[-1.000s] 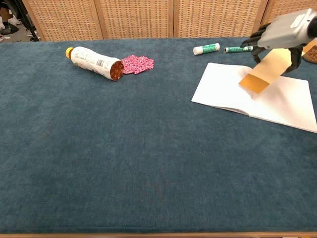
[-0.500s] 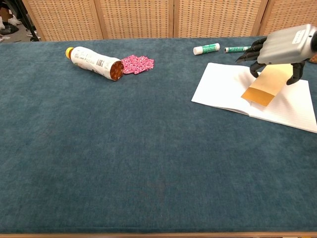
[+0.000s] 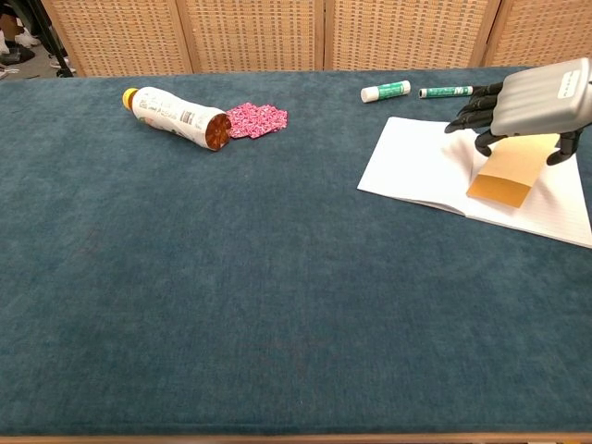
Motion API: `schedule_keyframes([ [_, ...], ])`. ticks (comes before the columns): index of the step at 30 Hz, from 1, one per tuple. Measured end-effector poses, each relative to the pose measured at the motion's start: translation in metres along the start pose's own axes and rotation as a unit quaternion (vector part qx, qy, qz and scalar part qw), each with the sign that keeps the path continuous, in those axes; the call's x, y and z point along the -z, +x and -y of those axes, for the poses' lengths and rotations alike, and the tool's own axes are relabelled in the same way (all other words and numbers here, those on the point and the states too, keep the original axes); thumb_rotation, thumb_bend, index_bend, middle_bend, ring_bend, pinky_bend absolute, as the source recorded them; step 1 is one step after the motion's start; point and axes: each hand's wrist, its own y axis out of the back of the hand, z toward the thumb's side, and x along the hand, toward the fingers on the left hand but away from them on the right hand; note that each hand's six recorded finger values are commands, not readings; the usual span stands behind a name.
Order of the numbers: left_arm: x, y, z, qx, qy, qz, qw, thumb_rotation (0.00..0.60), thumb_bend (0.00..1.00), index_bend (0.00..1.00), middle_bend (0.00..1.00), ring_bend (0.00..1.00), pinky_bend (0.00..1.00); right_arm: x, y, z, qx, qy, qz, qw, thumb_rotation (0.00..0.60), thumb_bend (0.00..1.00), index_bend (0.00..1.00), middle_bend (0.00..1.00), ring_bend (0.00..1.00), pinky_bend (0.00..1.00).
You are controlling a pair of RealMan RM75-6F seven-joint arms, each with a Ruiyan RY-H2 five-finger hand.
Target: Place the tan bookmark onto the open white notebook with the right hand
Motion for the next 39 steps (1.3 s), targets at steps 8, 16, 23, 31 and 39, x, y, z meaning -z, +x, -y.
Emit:
schedule_keyframes([
  [8,-0.001,-0.001,0.001,0.001,0.001,0.002,1.0000,0.600,0.00,0.00,0.00,0.00,0.00,-0.009,0.001,0.001,0.009,0.007,-0.014,0.9998,0.600,0.68,0.46,0.00,0.00,0.09],
  [16,-0.001,-0.001,0.001,0.001,0.000,0.003,1.0000,0.600,0.00,0.00,0.00,0.00,0.00,-0.016,0.001,0.002,0.012,0.015,-0.023,0.9996,0.600,0.68,0.46,0.00,0.00,0.09],
  [23,-0.002,-0.001,0.002,0.005,0.001,0.004,1.0000,0.600,0.00,0.00,0.00,0.00,0.00,-0.019,0.002,0.003,0.017,0.021,-0.025,0.9993,0.600,0.67,0.46,0.00,0.00,0.09],
  [31,-0.002,-0.001,0.003,0.005,0.002,0.004,1.0000,0.600,0.00,0.00,0.00,0.00,0.00,-0.018,0.001,0.004,0.023,0.037,-0.021,0.9989,0.600,0.62,0.33,0.00,0.00,0.09],
  [39,-0.002,-0.001,0.003,0.005,0.002,0.004,1.0000,0.600,0.00,0.00,0.00,0.00,0.00,-0.016,0.002,0.004,0.026,0.047,-0.018,0.9984,0.600,0.45,0.16,0.00,0.00,0.09],
])
